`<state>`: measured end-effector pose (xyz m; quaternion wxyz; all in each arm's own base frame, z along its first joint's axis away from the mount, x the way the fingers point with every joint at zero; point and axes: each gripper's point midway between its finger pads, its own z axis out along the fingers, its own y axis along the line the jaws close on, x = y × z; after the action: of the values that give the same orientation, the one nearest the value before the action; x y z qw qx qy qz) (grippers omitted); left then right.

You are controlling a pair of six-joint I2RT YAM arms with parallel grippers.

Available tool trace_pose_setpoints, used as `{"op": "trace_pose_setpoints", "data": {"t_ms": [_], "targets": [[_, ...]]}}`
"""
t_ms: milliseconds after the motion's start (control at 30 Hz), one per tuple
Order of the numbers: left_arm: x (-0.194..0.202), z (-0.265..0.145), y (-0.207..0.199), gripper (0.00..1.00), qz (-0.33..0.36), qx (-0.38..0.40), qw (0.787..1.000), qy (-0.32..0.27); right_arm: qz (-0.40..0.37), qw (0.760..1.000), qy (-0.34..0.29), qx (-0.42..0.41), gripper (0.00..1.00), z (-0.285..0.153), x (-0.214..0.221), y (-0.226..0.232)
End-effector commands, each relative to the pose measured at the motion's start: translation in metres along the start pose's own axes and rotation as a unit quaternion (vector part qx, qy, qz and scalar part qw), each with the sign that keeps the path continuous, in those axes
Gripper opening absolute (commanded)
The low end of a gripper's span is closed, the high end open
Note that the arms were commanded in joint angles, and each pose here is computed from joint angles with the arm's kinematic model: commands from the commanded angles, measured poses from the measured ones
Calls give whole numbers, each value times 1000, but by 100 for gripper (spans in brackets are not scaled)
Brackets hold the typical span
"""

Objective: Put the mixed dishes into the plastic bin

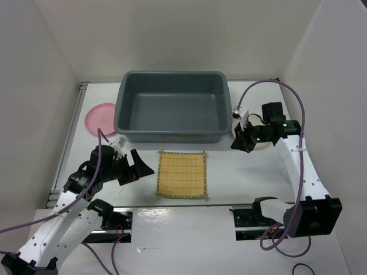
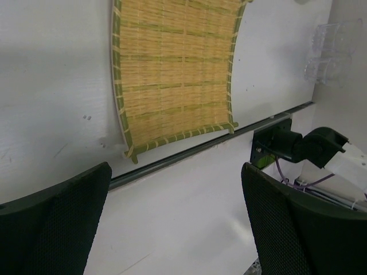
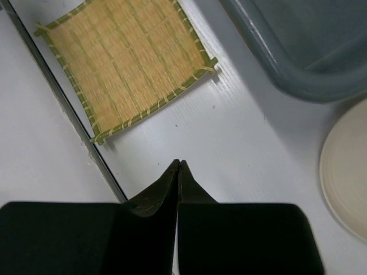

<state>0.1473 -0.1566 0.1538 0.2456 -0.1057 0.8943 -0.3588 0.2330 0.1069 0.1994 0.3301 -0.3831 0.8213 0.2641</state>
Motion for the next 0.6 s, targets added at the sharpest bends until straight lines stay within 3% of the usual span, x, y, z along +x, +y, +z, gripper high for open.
{"op": "trace_pose_setpoints", "data": {"t_ms": [0,267,433,567], "targets": [[-7,11,-5,100,-33,14,999,-16,-34,999,22,-17,0,14,-1,-1],[-17,41,10,100,-7,-88,996,-21,-176,979,104,7,0,50,11,-2],[-1,74,27,100,-7,-134,991,22,-202,968,144,-28,0,86,19,7],[3,82,37,100,-13,-144,989,21,-230,955,179,-46,0,116,25,22]]}}
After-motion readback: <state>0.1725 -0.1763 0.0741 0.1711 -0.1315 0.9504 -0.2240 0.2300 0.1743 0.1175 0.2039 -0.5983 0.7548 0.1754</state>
